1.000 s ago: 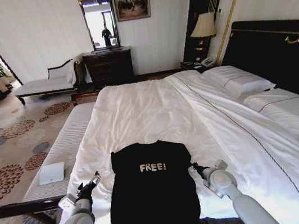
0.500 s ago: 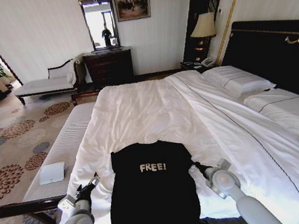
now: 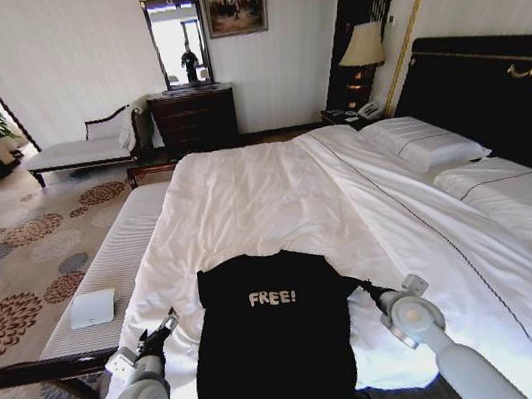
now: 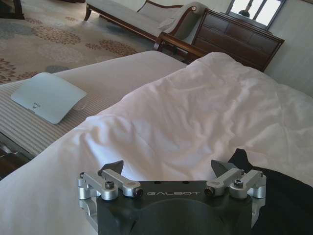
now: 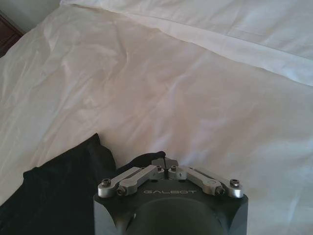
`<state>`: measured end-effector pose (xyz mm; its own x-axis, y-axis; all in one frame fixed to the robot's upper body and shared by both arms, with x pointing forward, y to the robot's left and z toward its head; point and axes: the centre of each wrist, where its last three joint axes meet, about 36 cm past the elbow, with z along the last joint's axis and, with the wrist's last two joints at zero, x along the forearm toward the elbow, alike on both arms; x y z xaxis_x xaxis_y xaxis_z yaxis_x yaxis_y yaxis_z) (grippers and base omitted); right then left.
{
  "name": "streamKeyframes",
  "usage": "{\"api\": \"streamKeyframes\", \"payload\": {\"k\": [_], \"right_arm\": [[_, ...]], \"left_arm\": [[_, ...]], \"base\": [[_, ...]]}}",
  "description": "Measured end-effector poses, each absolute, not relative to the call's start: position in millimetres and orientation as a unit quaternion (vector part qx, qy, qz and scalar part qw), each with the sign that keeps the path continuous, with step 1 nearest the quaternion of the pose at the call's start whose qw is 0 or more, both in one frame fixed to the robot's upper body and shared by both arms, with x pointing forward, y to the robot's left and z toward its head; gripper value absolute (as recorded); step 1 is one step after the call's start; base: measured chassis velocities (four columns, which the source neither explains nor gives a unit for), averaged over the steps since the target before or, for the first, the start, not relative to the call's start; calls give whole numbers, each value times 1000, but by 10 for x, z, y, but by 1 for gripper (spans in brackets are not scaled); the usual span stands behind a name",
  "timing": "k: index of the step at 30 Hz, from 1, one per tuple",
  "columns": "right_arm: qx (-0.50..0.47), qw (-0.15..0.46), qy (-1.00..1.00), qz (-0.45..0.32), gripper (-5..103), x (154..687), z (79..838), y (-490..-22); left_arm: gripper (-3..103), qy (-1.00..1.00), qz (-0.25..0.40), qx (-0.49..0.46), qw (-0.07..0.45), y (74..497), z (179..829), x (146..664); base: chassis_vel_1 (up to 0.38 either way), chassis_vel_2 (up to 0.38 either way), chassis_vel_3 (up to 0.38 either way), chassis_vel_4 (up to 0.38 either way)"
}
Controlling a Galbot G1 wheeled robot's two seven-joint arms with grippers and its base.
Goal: Fold the clothes on the bed.
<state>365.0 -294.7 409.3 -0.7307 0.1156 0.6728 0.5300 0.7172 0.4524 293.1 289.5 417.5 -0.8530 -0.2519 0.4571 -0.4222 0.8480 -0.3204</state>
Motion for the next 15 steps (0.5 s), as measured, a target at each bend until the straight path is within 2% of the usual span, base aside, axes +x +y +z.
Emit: {"api": "streamKeyframes", "payload": {"k": [8,15], "right_arm": [[-195,340,-864,-317,0,3307,4032,-2769],[-192,352,-859,-318,0,3232,4042,-2660]], "left_arm": [[100,-938,211,183,206,2905,4135,2936],[100,-937,212,182,208,2885,4115,2944]], "base": [[0,0,0,0],[0,0,0,0]]}}
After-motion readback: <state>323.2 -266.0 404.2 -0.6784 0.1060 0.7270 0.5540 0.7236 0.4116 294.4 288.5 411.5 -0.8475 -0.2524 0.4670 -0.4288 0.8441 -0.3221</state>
